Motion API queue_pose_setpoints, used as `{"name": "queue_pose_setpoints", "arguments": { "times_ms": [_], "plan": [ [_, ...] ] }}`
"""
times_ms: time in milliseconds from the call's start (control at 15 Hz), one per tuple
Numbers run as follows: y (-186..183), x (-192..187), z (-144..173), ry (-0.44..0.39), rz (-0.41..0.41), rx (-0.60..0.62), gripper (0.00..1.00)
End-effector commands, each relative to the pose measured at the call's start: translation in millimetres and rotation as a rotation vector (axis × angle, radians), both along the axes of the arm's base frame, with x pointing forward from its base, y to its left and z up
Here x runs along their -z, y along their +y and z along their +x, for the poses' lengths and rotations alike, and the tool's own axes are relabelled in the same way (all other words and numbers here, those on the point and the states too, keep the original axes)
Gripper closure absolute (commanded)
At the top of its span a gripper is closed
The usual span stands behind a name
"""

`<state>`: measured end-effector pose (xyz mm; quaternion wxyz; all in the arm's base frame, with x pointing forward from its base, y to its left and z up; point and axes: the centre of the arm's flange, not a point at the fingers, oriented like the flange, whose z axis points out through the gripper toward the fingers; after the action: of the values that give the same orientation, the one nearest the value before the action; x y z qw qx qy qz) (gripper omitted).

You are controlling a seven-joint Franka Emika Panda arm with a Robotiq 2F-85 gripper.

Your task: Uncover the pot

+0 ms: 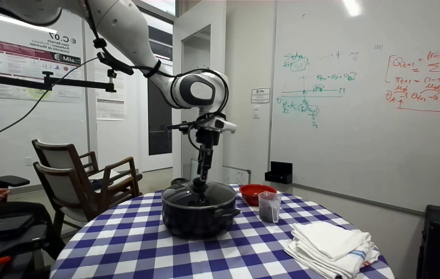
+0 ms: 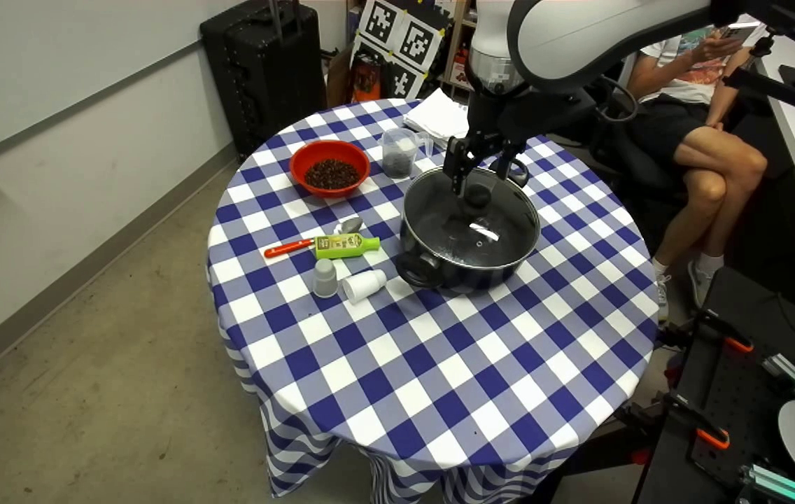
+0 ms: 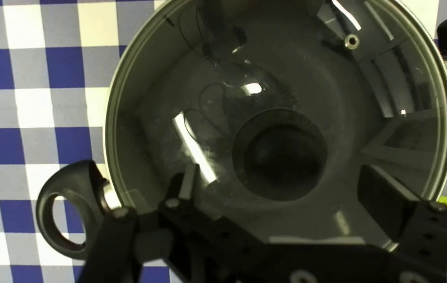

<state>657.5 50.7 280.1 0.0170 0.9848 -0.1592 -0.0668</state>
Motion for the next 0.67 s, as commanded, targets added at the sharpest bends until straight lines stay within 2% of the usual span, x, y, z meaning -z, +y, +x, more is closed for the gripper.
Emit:
{"name": "queue_pose_setpoints", "arguments": {
  "times_ms": [0,600],
  "plan": [
    [5,2,10,0.009,0.033,0.028,0.00],
    [6,15,5,0.037,0.056,0.037,0.00]
  ]
}}
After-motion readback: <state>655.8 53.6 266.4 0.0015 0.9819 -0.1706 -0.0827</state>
